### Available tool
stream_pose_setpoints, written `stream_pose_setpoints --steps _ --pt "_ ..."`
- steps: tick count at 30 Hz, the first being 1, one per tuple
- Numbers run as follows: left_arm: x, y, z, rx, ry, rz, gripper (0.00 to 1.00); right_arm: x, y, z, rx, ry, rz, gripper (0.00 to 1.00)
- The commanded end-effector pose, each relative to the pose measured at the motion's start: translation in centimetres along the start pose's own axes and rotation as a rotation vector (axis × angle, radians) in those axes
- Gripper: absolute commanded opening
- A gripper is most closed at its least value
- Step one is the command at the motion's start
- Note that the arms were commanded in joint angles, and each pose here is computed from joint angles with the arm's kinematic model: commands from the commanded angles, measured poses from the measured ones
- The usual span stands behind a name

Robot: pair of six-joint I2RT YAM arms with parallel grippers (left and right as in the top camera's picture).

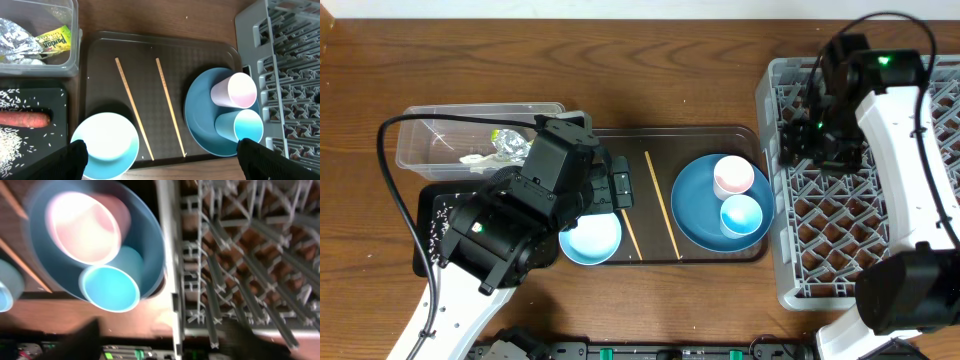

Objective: Sort waste into correct bins and load items into the dishwasher rack

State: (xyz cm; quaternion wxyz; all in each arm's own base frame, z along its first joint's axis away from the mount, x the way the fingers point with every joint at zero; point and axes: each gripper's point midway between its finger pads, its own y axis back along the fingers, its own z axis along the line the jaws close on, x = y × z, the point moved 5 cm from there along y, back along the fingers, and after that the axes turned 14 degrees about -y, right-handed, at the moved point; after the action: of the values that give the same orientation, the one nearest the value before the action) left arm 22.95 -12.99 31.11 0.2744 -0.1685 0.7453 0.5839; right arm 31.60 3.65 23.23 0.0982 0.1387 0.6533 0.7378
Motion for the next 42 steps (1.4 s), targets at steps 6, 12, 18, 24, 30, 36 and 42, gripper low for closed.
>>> stream_pose_setpoints --steps 6,12,18,24,30,36,42 --pt "-0.1 0.1 0.1 0.001 -0.006 -0.002 0.98 -0.5 1.3 2.1 -0.137 0.09 -0.056 0.98" --pt "-0.1 0.1 0.1 0.001 -0.006 -0.002 0.98 0.6 0.9 3.9 -0.125 0.205 -0.047 0.86" --pt "-0.1 0.1 0.1 0.001 -0.006 -0.002 0.98 2.0 -0.2 5.5 -0.091 0.27 -0.022 0.72" --pt "-0.1 0.1 0.1 0.001 -0.006 -0.002 0.98 3.5 -1.9 7.2 -0.08 0.332 0.006 0.59" --pt "-0.1 0.1 0.1 0.001 -0.006 -0.002 0.98 4.2 -4.2 9.1 -0.087 0.405 -0.004 0.55" --pt "-0.1 0.1 0.1 0.001 -0.006 -0.002 0.98 4.0 -4.5 10.4 -0.09 0.446 -0.058 0.53" --pt "-0.1 0.1 0.1 0.001 -0.006 -0.002 0.98 2.8 -3.3 9.2 -0.017 0.421 -0.114 0.57"
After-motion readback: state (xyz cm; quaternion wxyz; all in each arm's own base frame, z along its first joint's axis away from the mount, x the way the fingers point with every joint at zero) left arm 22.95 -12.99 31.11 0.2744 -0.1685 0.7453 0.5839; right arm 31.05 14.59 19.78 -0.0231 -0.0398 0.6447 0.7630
